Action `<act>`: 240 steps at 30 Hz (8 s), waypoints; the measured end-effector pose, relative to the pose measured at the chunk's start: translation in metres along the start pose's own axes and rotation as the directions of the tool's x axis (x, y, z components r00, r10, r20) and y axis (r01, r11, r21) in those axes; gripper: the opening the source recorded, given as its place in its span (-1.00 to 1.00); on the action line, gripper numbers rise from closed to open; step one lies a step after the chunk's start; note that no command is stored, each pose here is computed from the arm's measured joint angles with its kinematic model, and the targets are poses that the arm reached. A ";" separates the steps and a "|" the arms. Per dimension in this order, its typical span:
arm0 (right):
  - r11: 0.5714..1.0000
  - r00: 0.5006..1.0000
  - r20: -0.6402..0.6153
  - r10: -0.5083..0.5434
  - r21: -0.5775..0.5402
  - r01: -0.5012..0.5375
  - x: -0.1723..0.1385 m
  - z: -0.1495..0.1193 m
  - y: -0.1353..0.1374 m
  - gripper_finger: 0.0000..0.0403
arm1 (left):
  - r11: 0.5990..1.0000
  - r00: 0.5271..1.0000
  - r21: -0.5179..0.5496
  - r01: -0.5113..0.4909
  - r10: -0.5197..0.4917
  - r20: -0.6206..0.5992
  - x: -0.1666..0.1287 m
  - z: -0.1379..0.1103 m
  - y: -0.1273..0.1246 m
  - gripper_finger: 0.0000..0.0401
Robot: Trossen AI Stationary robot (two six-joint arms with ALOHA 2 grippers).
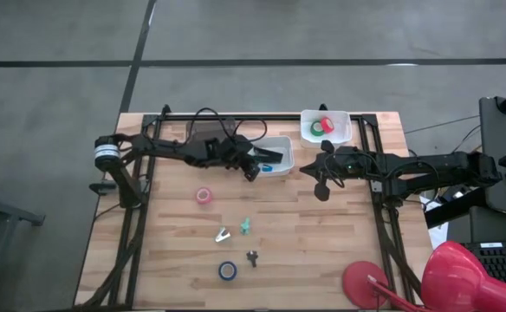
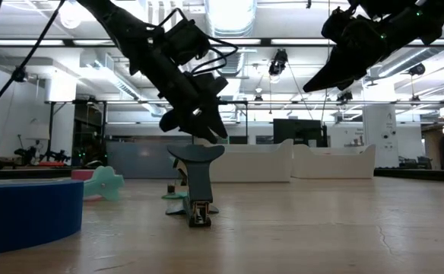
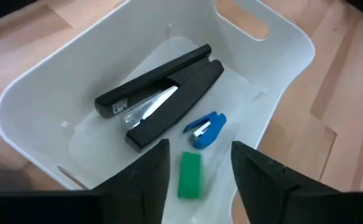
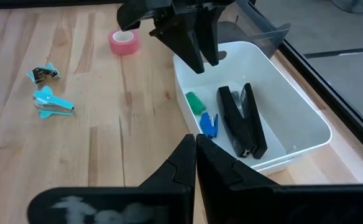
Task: Pick and place Stapler, Stapler remover, tape
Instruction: Put the pink tape into the right white bin, then put the blue tape into the right white bin
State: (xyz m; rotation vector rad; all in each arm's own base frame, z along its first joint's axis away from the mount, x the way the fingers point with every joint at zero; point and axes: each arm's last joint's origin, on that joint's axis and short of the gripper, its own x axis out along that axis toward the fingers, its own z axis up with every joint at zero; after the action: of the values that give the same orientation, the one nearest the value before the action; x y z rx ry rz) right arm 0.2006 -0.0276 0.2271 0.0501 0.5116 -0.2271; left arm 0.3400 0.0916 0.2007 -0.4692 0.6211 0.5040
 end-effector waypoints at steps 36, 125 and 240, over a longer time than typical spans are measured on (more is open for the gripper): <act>1.000 1.000 -0.009 -0.002 0.004 0.002 0.001 -0.005 0.000 -0.96 | 0.950 0.832 0.236 -0.205 0.296 -0.470 -0.091 -0.140 -0.031 -0.10; 0.924 0.796 0.496 0.347 -0.033 -0.382 0.074 0.044 0.058 0.07 | 0.715 0.568 0.458 0.529 -0.699 0.435 -0.106 -0.053 -0.108 -0.70; 0.884 0.902 -0.138 -0.410 0.182 0.430 0.042 0.003 -0.040 0.07 | 0.874 0.846 0.114 0.473 -0.415 -0.334 -0.131 -0.201 -0.134 -0.34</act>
State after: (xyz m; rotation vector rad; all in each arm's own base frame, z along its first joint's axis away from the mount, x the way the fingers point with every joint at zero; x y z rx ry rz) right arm 0.2282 -0.0758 0.2098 0.1558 0.5896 -0.7096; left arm 0.2388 -0.1628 0.1763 -0.4916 0.8154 -0.0799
